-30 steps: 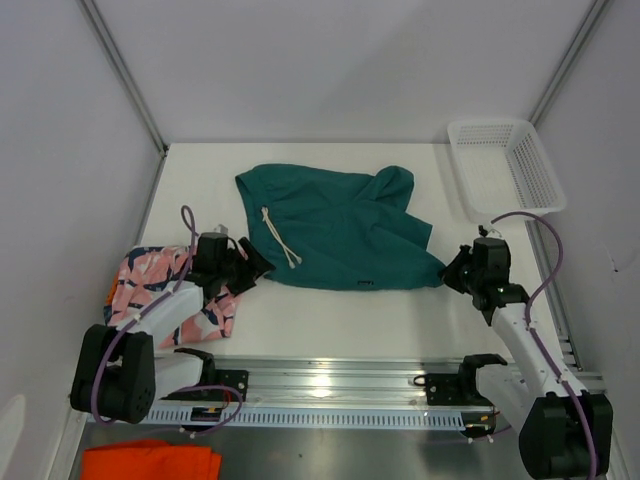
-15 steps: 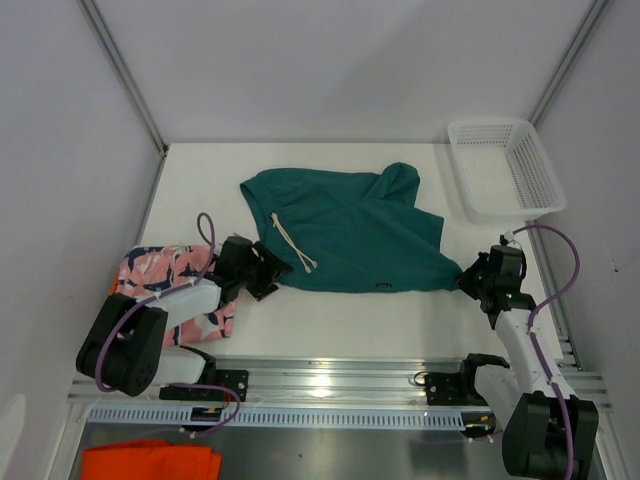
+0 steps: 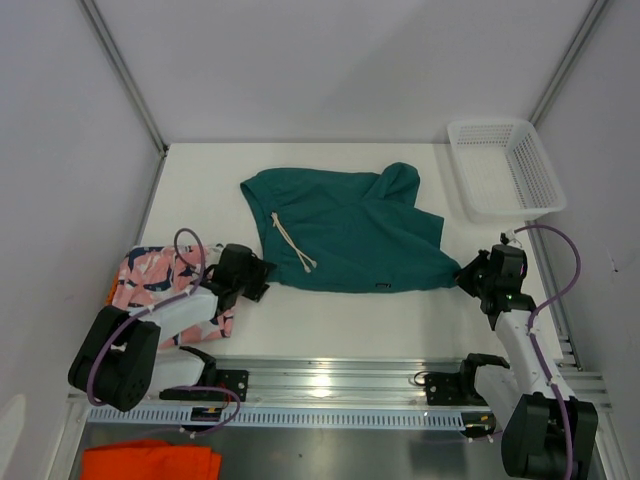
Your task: Fold and stack the shorts
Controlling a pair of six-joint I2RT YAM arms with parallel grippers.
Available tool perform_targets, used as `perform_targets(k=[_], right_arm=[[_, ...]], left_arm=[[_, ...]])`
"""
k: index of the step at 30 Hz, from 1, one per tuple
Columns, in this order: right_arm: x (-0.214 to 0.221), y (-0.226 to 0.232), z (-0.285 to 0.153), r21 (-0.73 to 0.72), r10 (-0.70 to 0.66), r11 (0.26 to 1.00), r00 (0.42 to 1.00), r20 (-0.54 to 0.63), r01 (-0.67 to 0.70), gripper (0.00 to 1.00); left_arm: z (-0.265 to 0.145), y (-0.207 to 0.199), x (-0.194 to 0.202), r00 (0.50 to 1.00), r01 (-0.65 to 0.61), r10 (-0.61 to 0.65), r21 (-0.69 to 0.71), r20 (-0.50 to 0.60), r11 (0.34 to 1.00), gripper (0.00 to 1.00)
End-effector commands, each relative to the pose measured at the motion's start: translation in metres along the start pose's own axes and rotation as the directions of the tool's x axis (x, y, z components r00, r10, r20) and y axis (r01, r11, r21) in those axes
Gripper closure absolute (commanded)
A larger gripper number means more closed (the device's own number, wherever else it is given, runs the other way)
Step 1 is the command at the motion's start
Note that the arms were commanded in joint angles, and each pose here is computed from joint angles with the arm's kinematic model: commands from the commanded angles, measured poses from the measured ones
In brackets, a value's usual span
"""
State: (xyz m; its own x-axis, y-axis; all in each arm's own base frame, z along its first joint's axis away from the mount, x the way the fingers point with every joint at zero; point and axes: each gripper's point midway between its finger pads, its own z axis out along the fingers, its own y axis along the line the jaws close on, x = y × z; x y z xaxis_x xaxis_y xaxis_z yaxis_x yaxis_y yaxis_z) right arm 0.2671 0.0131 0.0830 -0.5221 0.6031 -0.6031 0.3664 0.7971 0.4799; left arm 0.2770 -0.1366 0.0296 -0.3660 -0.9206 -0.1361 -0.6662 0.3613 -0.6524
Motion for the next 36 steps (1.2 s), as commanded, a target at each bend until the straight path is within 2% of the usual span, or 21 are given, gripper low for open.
perform_targets(k=[1,6,10,15,20,21,25,28,31,36], right_arm=[[-0.012,0.009,-0.002,-0.037,0.014,0.999,0.999,0.049,-0.012,1.0],[-0.013,0.012,-0.004,-0.057,0.019,0.998,0.998,0.052,-0.016,1.0],[-0.012,0.015,-0.007,-0.068,0.019,0.998,0.999,0.05,-0.015,1.0],[-0.012,0.015,-0.008,-0.072,0.015,0.997,0.999,0.051,-0.011,1.0],[-0.011,0.015,-0.009,-0.072,0.011,0.997,0.999,0.046,-0.007,1.0],[-0.011,0.015,-0.009,-0.074,0.011,0.997,0.999,0.046,-0.007,1.0],[-0.012,0.017,-0.008,-0.082,0.01,0.997,0.999,0.047,-0.006,1.0],[-0.011,0.016,-0.008,-0.077,0.009,0.997,0.999,0.045,-0.006,1.0],[-0.013,0.015,-0.008,-0.072,0.006,0.997,0.999,0.052,-0.002,1.0],[-0.013,0.016,-0.008,-0.075,0.007,0.997,0.999,0.051,-0.003,1.0]], left_arm=[[-0.001,0.02,-0.023,0.989,0.057,-0.046,-0.074,0.141,0.996,0.37],[0.007,0.018,-0.031,0.979,0.083,-0.071,-0.056,0.189,0.995,0.37],[0.024,0.023,-0.022,0.987,0.06,-0.041,-0.119,0.154,0.991,0.39],[0.042,0.015,-0.008,0.995,0.04,-0.028,-0.122,0.092,0.992,0.4],[0.043,0.016,-0.01,0.994,0.005,0.012,-0.147,0.112,0.989,0.45],[0.039,0.018,-0.014,0.991,0.004,0.018,-0.159,0.136,0.987,0.44],[0.03,0.006,-0.021,0.985,-0.03,0.049,-0.112,0.168,0.993,0.28],[0.026,0.006,-0.02,0.984,-0.062,0.08,-0.112,0.158,0.992,0.23],[0.027,0.011,-0.009,0.99,-0.07,0.084,-0.127,0.109,0.989,0.18],[0.036,0.008,0.008,0.997,-0.062,0.067,-0.127,0.033,0.99,0.18]])
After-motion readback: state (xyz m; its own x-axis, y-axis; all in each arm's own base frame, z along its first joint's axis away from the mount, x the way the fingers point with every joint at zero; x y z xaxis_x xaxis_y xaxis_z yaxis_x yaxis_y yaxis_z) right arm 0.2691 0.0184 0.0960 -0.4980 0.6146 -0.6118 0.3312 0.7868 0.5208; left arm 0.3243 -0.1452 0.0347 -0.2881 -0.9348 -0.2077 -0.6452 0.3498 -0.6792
